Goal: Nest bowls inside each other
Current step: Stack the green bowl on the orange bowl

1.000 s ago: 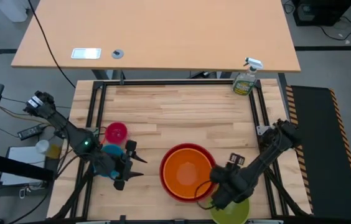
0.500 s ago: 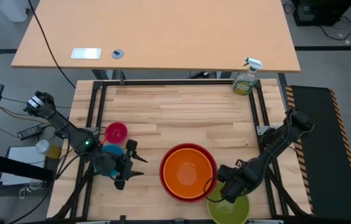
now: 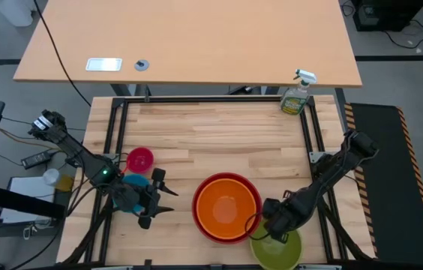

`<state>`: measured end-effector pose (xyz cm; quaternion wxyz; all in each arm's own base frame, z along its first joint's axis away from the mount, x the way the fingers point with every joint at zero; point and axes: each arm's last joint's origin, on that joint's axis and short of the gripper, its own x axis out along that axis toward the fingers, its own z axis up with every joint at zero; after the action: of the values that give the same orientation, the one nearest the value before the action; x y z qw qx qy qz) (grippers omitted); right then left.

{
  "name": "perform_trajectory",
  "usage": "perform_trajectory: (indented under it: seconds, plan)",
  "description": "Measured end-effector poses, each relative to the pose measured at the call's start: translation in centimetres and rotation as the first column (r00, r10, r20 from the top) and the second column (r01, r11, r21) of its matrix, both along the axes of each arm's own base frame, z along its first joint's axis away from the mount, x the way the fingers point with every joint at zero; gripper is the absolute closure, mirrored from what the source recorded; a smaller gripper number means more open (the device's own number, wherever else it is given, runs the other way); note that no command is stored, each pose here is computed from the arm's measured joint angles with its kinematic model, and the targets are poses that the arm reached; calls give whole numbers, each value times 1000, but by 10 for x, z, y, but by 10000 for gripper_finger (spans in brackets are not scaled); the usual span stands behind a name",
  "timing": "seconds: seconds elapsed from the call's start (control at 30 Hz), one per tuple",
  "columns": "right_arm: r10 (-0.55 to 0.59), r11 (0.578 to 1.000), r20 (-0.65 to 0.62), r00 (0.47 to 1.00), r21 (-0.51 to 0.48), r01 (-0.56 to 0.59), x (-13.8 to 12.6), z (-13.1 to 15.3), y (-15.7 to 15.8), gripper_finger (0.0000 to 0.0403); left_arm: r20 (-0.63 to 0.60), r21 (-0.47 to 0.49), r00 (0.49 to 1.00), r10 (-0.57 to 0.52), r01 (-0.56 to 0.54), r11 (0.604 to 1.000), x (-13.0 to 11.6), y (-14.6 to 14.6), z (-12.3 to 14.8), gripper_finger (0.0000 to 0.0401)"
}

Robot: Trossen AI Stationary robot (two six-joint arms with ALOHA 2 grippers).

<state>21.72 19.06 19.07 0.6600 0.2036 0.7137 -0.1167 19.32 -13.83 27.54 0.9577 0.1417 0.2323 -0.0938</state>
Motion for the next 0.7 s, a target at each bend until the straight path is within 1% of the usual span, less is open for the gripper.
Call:
perform_trajectory:
  seconds: [0.03, 0.07, 0.17, 0.23, 0.3, 0.43, 0.6, 0.63, 0.7]
  plan:
    - [5, 1000, 2, 1000, 30, -5, 2, 2, 1, 378, 0, -5, 1000, 3, -3, 1000, 0, 0, 0, 170]
    - [9, 999, -6, 1000, 48, -9, 2, 3, 0, 382, -1, -9, 1000, 5, -5, 1000, 0, 0, 0, 170]
    - [11, 998, -23, 1000, 68, -9, 2, 8, 0, 375, -2, -16, 1000, 9, -9, 1000, 0, 0, 0, 170]
    - [10, 998, -6, 1000, 70, -10, 2, 21, 0, 372, -2, -17, 1000, 9, -9, 1000, 0, 0, 0, 170]
    - [10, 999, -13, 1000, 39, -10, 2, 34, 0, 379, -2, -17, 1000, 9, -9, 1000, 0, 0, 0, 170]
    - [9, 999, 6, 1000, 41, -9, 5, 66, 1, 382, -2, -16, 1000, 13, -13, 1000, 0, 0, 0, 170]
    - [5, 992, 102, 995, 122, -17, 13, 107, 9, 382, -5, -17, 1000, 19, -19, 1000, 0, 1, 0, 170]
    - [4, 994, 139, 990, 111, -20, 15, 115, 9, 381, -7, -18, 1000, 20, -20, 1000, 0, 1, 0, 170]
    - [-1, 999, 228, 974, 43, -9, 19, 127, 5, 378, -7, -22, 1000, 23, -24, 999, 0, 1, -1, 170]
